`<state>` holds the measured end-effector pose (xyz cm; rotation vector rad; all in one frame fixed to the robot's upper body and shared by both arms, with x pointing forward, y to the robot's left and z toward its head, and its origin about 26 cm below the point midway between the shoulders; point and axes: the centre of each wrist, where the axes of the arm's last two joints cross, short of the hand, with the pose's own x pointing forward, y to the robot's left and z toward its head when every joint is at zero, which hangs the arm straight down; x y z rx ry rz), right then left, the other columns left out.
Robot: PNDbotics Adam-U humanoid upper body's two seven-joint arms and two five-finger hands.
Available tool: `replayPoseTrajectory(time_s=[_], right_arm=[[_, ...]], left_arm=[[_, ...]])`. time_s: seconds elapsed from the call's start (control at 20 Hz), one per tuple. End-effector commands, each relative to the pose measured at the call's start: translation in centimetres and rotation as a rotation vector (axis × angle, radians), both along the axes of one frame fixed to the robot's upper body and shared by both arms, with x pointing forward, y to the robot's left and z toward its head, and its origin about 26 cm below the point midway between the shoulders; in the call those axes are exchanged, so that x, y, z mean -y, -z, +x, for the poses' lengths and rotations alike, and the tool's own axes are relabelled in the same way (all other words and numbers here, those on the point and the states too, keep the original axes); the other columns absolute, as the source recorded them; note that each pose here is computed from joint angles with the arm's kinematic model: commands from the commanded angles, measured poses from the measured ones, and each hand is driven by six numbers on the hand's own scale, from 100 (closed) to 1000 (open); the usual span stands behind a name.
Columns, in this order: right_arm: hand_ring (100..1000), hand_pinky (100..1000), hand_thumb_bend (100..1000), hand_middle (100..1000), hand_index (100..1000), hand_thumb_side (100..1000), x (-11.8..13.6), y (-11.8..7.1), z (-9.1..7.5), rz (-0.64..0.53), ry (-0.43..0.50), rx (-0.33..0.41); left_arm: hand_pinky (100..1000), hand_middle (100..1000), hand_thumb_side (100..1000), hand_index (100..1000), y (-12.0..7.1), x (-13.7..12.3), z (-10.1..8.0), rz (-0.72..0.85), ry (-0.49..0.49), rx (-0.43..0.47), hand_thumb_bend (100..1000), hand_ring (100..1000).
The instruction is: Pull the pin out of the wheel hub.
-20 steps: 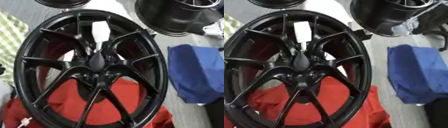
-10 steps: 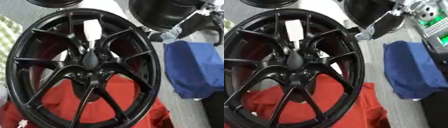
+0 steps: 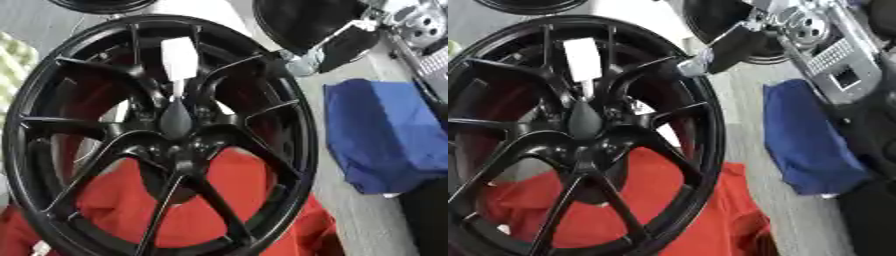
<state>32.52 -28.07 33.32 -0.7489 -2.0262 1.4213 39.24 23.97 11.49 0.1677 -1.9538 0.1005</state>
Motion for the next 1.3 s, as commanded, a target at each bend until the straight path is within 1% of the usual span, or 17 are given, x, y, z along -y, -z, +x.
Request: replayPoseTrajectory(time_s=[0.05,0.35,0.85,1.1,1.3], right_arm=[[794,787,584,726,876,349,0.0,-0.8,-0.1,0.010,0.045,0.027],[793,782,576,722,880,343,-0.5,-0.7,0.0,0.055,0.058,0.014],[789,756,514,713,894,364,-1.1,-0.3,0.1,0.119,0.001,-0.119],[792,754,497,720,903,382,-1.4,-0.5,-0.4,0.118,-0.029,-0.181],[794,757,499,723,902,385,-1.5,-0.6,-0.6,0.105,-0.025,-0.208]], left_arm=[[723,552,994,760,-0.8,0.9,0.3,-0.007,0.030,0.023,150,632],[723,553,998,760,-1.2,1.9,0.5,-0.001,0.064,0.032,152,631],[725,554,1000,761,-1.7,2.8,0.8,0.015,0.101,0.045,154,628],[726,554,1000,761,-1.7,3.1,0.8,0.021,0.114,0.044,154,628],[726,554,1000,761,-1.7,3.2,0.8,0.023,0.121,0.043,155,629]])
